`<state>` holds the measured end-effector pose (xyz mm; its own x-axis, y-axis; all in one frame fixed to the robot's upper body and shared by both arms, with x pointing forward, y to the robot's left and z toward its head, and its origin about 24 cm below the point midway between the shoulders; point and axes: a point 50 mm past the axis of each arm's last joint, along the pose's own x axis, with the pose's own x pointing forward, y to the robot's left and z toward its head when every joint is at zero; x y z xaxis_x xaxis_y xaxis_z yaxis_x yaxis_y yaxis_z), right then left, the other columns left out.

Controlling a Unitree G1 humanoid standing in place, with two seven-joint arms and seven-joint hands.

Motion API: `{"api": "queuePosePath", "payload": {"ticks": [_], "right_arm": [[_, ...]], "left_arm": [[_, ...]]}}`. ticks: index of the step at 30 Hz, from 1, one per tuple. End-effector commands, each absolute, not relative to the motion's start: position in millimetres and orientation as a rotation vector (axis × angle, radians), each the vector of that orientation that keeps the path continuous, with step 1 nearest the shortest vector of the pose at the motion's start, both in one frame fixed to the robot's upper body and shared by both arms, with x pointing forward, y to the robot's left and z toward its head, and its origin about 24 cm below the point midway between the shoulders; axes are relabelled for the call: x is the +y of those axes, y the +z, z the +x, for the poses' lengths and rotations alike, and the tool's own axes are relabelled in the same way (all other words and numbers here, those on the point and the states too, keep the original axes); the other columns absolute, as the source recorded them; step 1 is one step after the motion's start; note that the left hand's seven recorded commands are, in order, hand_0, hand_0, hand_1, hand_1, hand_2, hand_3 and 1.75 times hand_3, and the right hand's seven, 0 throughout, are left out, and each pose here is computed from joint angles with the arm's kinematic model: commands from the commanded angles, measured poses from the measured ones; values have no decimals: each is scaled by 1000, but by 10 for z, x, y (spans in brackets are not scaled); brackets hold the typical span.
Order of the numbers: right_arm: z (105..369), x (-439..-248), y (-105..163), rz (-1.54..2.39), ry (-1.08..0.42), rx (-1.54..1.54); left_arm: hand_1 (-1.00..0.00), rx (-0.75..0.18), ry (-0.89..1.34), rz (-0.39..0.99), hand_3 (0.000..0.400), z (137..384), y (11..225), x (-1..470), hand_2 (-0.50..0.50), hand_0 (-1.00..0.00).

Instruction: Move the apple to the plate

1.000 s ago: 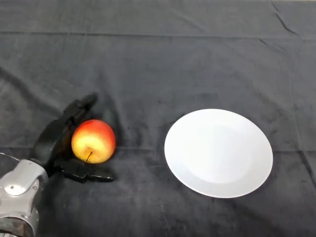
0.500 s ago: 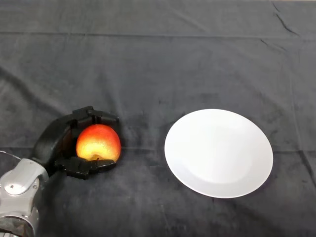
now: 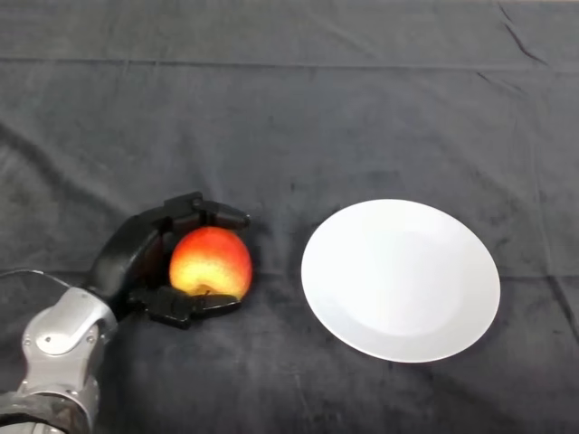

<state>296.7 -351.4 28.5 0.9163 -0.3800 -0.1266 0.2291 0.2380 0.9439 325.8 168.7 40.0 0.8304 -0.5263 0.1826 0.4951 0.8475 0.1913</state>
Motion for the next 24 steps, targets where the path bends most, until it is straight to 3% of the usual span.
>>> {"api": "queuePosePath", "payload": {"ticks": [1,13,24], "right_arm": [[2986,-3575,379,1263,-418,-182],[2987,-3576,379,1264,-417,-182],[2987,-3576,379,1265,-417,-183]], "left_arm": [[-1000,-366,-599,165,400,3390,705,1533,0,-1000],[-1000,-435,-702,179,400,3455,858,1105,0,-1000],[-1000,-422,-806,241,400,3445,871,789,0,-1000]]}}
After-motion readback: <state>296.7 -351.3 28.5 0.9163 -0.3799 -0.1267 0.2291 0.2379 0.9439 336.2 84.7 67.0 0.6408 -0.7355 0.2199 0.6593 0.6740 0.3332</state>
